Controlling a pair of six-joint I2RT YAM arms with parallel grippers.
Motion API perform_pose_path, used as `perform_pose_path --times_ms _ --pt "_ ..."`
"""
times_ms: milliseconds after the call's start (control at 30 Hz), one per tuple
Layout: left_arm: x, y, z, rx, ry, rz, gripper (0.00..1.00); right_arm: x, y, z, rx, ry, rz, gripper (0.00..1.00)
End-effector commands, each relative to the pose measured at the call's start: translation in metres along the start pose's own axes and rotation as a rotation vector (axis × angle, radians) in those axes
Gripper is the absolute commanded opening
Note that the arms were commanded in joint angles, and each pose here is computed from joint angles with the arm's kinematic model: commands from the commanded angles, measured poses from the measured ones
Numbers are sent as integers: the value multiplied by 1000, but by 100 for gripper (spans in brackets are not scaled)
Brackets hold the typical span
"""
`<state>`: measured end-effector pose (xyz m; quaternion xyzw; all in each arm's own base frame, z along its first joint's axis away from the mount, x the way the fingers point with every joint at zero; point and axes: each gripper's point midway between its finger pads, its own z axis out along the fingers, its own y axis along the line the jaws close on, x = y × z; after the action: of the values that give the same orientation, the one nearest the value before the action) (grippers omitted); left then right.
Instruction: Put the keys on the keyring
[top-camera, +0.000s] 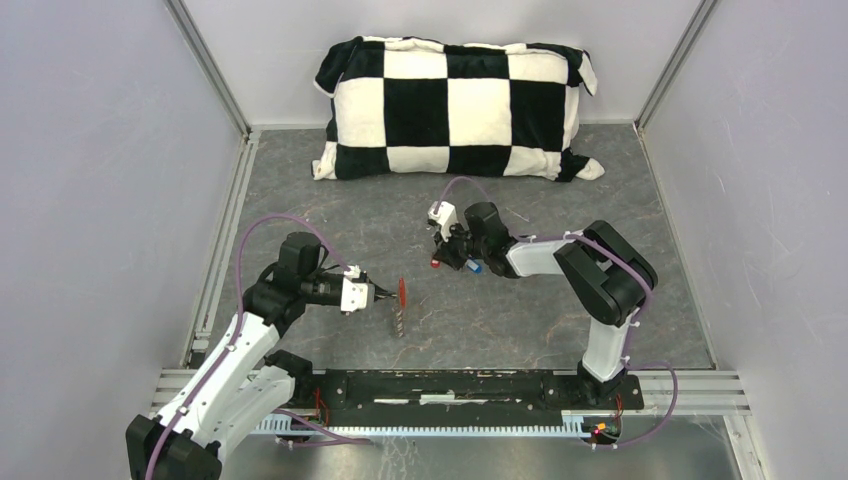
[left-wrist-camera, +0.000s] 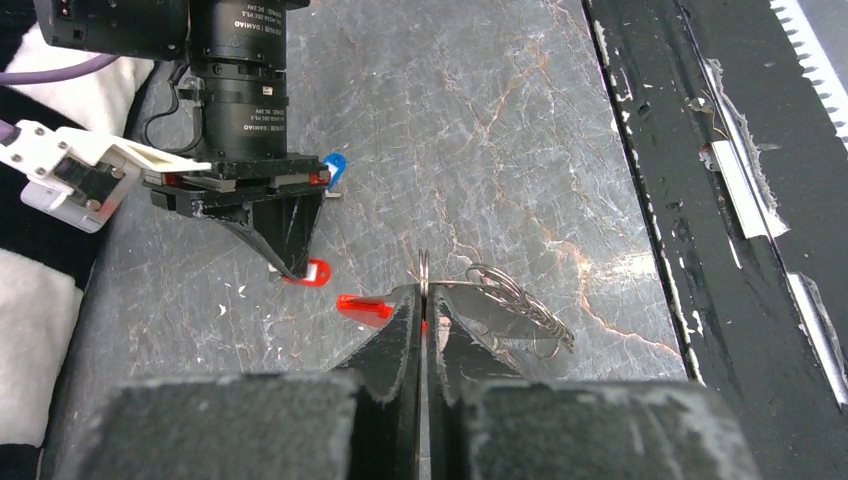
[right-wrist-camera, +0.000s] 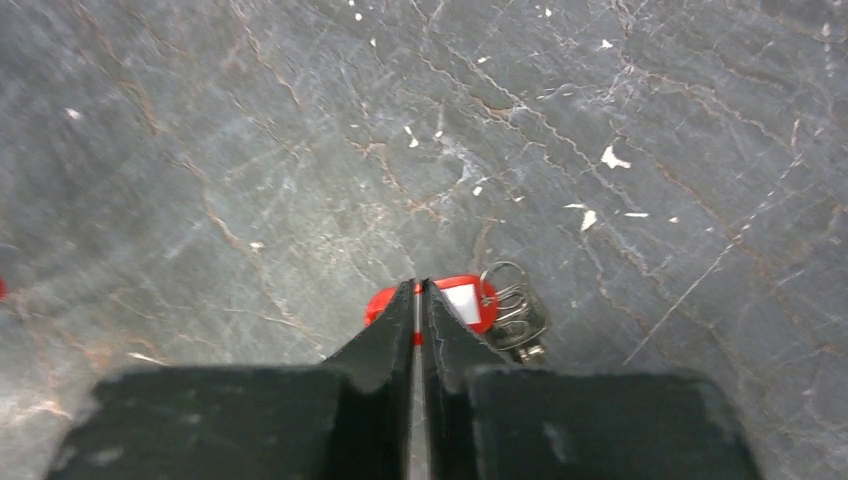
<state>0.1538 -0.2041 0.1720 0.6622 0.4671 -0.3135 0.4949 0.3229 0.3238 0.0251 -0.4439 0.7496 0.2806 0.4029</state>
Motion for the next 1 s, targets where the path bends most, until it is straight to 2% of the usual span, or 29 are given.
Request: perform_pose_path --times_ms 0,67,167,267,400,567,967 --pt "-21 9 -5 -16 -39 45 2 -39 5 -15 1 -111 -20 25" --pt "-21 9 -5 -15 -42 43 2 -47 -2 -27 76 -128 11 44" --pt "-22 9 -5 -14 -45 39 2 -46 -19 -44 215 -111 90 53" --pt "-22 9 -5 -15 -43 41 2 -23 -34 -57 359 -12 224 53" --pt "-21 7 -4 -9 -44 38 2 5 -26 -67 416 45 328 54" --pt "-23 7 -4 -5 -50 38 2 18 -14 -66 454 80 319 55" --pt "-26 8 -6 -15 -51 43 2 28 -29 -57 543 118 264 44"
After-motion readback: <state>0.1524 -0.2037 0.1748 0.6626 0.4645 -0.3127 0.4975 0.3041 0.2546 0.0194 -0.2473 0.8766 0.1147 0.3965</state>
